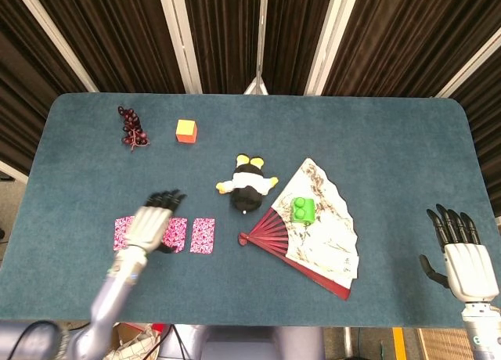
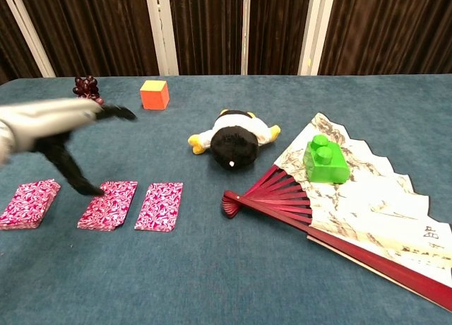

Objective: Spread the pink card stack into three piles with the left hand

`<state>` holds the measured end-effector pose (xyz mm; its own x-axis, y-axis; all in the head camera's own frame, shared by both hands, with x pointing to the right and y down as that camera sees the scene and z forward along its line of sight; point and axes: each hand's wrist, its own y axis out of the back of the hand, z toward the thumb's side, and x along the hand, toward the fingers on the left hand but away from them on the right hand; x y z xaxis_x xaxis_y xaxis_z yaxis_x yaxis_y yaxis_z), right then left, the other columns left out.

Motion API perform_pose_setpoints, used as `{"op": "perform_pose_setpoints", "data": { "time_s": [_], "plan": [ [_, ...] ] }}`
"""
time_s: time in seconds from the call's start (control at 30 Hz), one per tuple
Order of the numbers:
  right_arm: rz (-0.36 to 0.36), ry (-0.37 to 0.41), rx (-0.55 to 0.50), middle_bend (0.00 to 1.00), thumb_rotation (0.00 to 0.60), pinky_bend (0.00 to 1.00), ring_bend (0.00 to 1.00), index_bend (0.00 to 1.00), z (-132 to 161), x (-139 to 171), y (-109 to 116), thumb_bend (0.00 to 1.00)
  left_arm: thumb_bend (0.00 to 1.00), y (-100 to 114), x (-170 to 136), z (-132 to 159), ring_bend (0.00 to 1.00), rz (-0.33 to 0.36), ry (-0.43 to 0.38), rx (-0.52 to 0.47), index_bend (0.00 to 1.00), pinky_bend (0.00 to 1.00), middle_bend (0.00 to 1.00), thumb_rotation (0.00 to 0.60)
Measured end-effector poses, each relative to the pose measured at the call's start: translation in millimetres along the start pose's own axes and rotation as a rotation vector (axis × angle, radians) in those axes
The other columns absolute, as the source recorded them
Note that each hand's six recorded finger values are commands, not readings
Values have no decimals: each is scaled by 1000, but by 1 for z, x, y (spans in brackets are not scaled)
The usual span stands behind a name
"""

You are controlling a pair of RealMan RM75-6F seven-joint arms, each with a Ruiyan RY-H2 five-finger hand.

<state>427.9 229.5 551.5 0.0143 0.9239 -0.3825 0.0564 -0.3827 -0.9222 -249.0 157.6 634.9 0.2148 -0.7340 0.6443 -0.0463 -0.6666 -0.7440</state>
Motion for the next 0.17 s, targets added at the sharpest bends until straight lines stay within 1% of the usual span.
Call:
{"op": "perform_pose_setpoints", "data": {
  "time_s": [0.07,0.17],
  "plan": [
    [-1,0,3,0,600,51,0,0,0,0,0,366,119,9,-11,-15,0,58,1,30,0,0,0,600],
    [-2,-1,8,0,600,51,0,0,1,0,-1,366,118,21,-34,-43,0,157,5,76,0,0,0,600]
  ]
}}
